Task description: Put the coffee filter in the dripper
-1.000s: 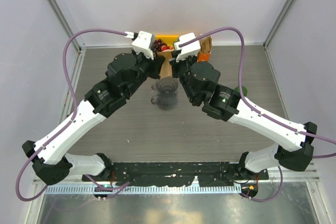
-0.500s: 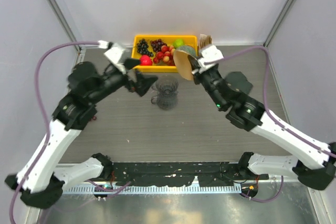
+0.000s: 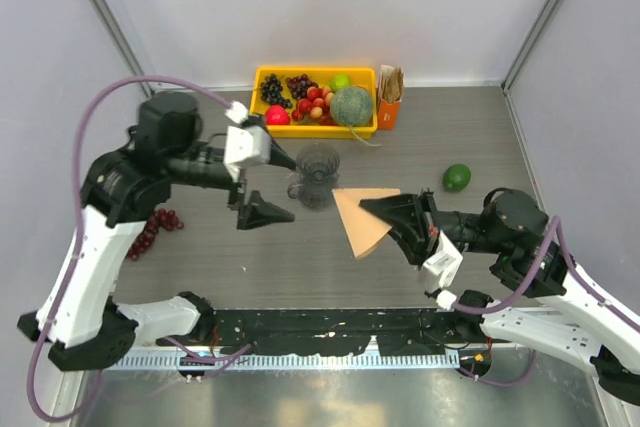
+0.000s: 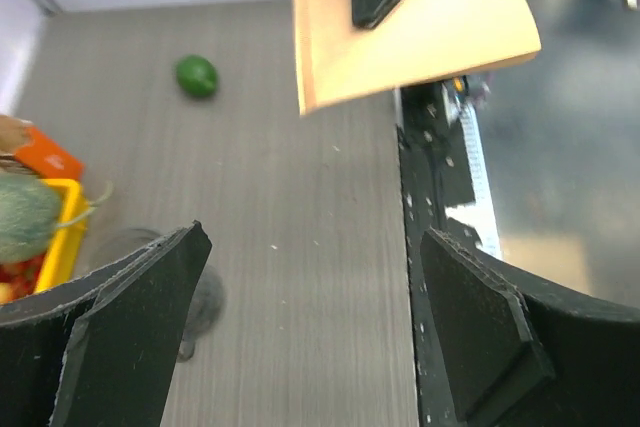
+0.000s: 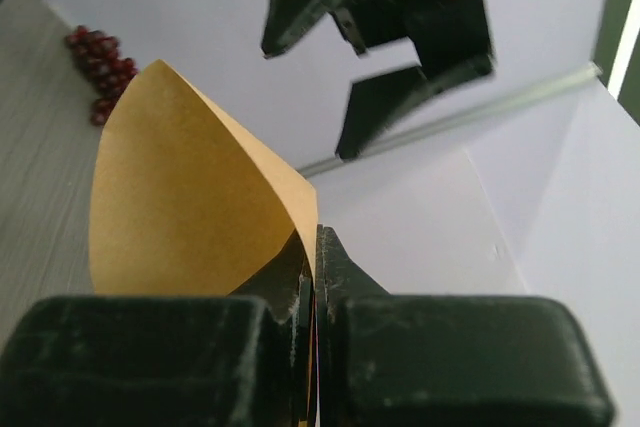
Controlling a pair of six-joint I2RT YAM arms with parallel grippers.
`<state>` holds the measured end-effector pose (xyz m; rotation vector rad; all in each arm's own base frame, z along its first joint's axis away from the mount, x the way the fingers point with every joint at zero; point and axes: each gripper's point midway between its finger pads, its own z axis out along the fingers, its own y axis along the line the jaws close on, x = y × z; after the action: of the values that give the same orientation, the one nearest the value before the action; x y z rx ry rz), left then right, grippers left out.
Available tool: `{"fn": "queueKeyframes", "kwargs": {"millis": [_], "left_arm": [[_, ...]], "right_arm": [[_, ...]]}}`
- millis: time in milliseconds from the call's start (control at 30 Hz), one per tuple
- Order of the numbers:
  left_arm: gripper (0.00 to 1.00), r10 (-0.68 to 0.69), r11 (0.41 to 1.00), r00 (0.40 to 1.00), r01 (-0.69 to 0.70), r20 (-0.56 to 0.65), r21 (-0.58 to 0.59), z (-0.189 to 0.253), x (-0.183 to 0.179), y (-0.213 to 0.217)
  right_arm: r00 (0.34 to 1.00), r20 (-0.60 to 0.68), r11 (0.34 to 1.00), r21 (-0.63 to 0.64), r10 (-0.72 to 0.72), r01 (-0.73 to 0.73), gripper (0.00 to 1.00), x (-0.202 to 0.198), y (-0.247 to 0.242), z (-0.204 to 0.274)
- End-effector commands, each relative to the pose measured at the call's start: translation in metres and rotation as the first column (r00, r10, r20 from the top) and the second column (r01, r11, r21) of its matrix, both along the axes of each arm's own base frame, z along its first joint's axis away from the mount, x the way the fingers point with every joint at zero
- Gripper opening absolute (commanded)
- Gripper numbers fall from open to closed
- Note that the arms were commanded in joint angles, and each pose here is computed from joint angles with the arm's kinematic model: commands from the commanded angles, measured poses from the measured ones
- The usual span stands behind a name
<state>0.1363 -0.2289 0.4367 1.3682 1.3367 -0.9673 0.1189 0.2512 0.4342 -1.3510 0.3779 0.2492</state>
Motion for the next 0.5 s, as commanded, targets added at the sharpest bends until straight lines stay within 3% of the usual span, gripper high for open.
{"fn": "queueKeyframes", "kwargs": {"millis": [0,233,467], "left_arm": [[0.99,-0.134,0.969,0.991,0.129,0.010,0.211,-0.042,-0.028,-0.006],[0.96,-0.192,0.949,0.981,0.192,-0.022,0.250,-0.054,-0.039,-0.023],[0.88,-0.192,0.939,0.981,0.193,-0.031,0.285,-0.070,-0.039,-0.037]], "right_arm": [[0.959,0.176,0.964,-0.188,0.221,-0.188,0.05,-0.036,0.016,-0.028],[0.925,0.231,0.937,-0.252,0.301,-0.242,0.05,-0.050,0.028,-0.032],[0.933,0.217,0.942,-0.240,0.286,-0.233,0.05,-0.050,0.034,-0.029]]}}
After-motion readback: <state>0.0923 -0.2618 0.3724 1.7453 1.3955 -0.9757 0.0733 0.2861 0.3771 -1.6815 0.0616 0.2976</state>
